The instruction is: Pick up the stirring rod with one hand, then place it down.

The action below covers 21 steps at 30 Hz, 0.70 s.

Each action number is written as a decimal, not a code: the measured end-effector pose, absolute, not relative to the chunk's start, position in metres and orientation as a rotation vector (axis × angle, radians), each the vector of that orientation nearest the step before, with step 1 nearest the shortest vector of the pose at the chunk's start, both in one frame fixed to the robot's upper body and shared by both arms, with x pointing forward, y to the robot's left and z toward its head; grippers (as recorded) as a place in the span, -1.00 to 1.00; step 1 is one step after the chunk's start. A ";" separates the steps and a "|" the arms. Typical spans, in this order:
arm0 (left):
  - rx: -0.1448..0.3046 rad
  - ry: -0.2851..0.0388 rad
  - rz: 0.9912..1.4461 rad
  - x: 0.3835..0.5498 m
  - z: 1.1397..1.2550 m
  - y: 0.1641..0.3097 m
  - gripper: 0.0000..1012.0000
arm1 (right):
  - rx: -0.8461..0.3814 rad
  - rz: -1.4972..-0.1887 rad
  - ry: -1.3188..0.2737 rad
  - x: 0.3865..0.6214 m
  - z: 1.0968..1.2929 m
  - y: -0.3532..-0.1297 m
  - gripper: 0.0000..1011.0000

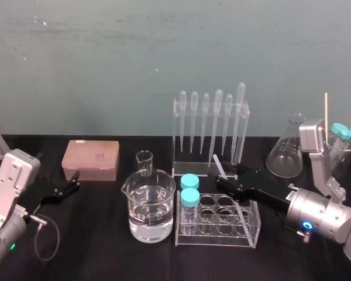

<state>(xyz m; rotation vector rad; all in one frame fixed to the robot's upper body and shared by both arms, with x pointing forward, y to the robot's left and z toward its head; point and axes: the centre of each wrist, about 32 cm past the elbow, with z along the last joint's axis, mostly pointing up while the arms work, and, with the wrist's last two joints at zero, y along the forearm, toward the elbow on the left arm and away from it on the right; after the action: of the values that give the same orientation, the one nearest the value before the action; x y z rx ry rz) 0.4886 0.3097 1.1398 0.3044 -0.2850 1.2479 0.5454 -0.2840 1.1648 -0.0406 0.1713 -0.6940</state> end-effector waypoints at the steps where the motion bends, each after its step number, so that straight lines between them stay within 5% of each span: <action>1: 0.305 -0.285 1.248 0.489 1.140 0.310 0.98 | -0.041 -0.694 0.171 0.545 1.165 -0.284 0.13; 16: 0.305 -0.285 1.248 0.489 1.140 0.310 0.98 | -0.040 -0.692 0.170 0.545 1.165 -0.284 -0.81; 21: 0.305 -0.285 1.248 0.489 1.140 0.310 0.98 | -0.040 -0.693 0.170 0.545 1.165 -0.284 -0.85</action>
<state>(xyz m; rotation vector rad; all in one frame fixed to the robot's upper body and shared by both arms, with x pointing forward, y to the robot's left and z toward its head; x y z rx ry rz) 0.4886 0.3097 1.1398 0.3045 -0.2851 1.2479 0.5454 -0.2839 1.1648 -0.0397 0.1701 -0.6926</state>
